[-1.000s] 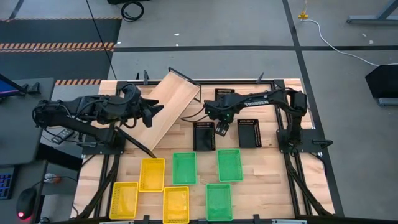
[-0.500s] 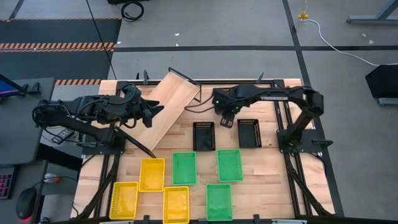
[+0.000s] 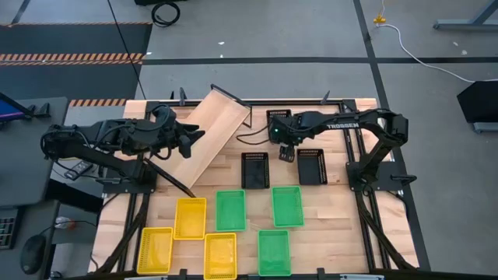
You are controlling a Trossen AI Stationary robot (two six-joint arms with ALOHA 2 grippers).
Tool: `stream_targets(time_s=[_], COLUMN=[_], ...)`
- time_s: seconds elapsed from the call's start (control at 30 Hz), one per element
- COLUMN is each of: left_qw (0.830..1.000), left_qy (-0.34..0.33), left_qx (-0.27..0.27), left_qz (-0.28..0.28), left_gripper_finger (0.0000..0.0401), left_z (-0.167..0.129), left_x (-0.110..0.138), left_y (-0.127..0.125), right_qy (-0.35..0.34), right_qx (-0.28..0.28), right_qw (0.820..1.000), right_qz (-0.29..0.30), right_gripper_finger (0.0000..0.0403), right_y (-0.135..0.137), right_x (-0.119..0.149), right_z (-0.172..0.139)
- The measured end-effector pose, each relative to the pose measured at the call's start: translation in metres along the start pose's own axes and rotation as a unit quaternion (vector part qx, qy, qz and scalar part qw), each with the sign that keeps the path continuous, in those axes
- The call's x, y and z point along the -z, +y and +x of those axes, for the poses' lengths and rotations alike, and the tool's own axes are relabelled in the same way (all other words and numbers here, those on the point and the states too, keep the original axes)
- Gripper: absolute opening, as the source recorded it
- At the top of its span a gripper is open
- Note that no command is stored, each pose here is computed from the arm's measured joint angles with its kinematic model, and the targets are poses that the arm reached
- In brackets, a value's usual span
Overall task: Stack baskets on shelf by color
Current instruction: Put the top black bin on the shelf
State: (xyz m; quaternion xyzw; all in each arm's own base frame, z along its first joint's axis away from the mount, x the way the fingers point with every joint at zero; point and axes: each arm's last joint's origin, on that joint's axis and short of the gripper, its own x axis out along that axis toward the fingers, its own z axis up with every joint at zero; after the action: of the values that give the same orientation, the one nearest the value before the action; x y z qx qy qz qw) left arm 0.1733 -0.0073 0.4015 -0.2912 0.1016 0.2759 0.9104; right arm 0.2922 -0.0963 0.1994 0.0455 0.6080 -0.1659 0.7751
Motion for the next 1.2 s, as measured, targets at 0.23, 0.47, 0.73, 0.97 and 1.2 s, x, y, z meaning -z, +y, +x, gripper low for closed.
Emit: stream_targets(time_s=[0.23, 0.47, 0.73, 0.97, 1.2], left_qw=[1.0, 1.0, 0.999, 0.999, 0.999], left_qy=[0.0, 0.0, 0.005, 0.006, 0.007], left_qx=[-0.001, -0.001, 0.005, 0.005, 0.006], left_qz=[-0.009, -0.025, -0.043, -0.047, -0.052], left_gripper_finger=[0.0187, 0.0179, 0.0176, 0.0176, 0.0176], left_z=[0.0, 0.0, 0.0, 0.0, 0.0], left_x=[0.0, 0.0, 0.0, 0.0, 0.001], left_y=[0.0, 0.0, 0.0, 0.0, -0.001], right_qy=[-0.026, -0.049, -0.075, -0.097, -0.032], right_qx=[0.005, 0.03, 0.058, 0.08, 0.026], right_qw=[1.0, 0.998, 0.995, 0.992, 0.999], right_qz=[0.0, 0.007, -0.034, -0.025, -0.022], right_gripper_finger=[0.0271, 0.0257, 0.0258, 0.0258, 0.0255], right_y=[0.001, -0.002, -0.006, -0.02, -0.024], right_x=[0.006, 0.003, -0.014, -0.024, -0.019], right_z=[0.015, 0.018, 0.0, 0.007, 0.044])
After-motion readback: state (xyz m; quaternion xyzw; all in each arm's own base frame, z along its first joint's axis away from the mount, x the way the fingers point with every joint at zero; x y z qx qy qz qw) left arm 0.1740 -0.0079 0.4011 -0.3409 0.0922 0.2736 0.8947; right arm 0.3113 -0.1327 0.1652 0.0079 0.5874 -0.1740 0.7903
